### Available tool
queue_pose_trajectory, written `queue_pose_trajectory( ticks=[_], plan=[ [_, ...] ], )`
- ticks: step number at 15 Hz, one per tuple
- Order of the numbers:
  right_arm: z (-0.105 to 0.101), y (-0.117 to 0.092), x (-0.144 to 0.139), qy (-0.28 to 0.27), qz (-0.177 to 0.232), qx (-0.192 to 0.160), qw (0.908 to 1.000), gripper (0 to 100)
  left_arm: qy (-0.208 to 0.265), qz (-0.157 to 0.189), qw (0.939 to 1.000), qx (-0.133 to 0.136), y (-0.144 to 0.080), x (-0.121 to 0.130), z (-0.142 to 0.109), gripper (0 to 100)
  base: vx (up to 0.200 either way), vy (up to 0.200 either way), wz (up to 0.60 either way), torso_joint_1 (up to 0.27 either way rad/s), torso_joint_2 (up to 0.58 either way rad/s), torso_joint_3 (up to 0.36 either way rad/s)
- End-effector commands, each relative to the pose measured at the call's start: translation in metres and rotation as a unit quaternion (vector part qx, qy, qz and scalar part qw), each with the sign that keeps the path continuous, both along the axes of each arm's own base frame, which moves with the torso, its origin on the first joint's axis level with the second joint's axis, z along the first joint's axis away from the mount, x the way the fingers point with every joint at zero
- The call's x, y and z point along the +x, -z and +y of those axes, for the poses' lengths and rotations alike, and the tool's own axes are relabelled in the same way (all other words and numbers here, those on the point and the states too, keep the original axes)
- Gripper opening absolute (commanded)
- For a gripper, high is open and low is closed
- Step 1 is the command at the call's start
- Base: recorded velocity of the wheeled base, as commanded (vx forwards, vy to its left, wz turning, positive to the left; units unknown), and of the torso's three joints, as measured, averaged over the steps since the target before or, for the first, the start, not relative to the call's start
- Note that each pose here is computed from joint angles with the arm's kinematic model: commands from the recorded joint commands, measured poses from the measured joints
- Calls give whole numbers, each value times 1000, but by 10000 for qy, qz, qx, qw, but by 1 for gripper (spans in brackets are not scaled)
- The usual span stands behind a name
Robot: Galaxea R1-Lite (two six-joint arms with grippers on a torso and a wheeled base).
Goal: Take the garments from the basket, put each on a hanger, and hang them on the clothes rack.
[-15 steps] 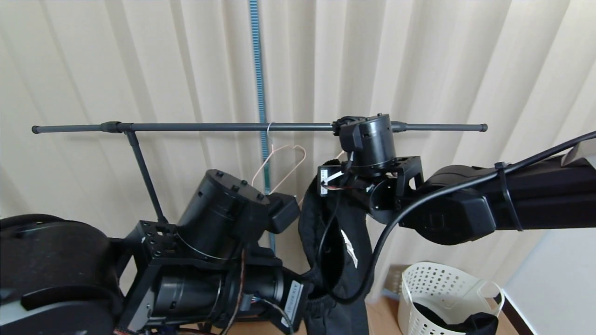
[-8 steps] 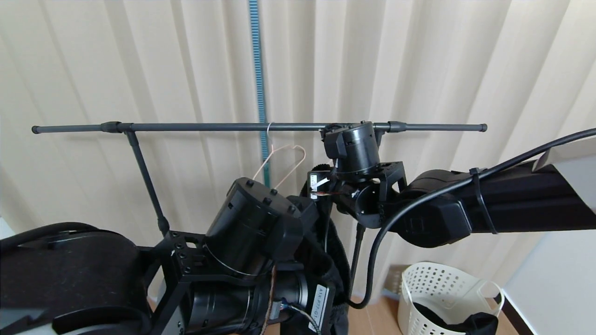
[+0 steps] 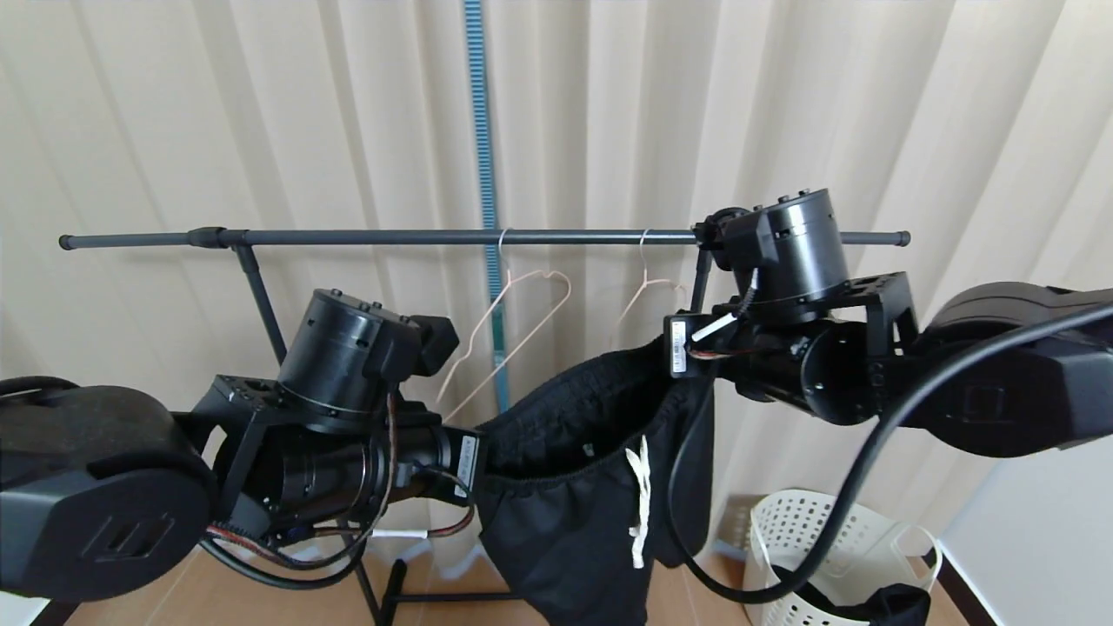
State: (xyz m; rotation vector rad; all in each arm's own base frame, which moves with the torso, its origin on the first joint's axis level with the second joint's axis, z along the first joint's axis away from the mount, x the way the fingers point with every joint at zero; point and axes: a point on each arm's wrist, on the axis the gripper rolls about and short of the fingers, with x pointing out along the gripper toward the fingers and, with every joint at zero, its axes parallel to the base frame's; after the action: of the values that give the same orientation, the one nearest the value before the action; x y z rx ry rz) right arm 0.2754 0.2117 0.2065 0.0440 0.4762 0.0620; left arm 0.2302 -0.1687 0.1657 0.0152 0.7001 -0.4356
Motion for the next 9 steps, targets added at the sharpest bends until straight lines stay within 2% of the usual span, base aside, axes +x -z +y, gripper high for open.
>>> queue_pose_trajectory(
  ticks=[1, 4, 9],
  plan=[
    [-20, -23, -23, 3, -156, -2, 9999, 0, -181, -136, 9997, 29, 0, 18, 6, 0, 0, 0, 0, 0, 0, 0],
    [-27, -25, -31, 271, -115, -380, 9988, 0, -151, -347, 9993, -9, 0, 36, -2, 0, 0, 0, 0, 0, 0, 0],
    [-28, -19, -32, 364, -61, -510, 9980, 0, -27, -490, 9988, 82, 7, 55, -15, 0, 0, 0, 0, 0, 0, 0]
  ],
)
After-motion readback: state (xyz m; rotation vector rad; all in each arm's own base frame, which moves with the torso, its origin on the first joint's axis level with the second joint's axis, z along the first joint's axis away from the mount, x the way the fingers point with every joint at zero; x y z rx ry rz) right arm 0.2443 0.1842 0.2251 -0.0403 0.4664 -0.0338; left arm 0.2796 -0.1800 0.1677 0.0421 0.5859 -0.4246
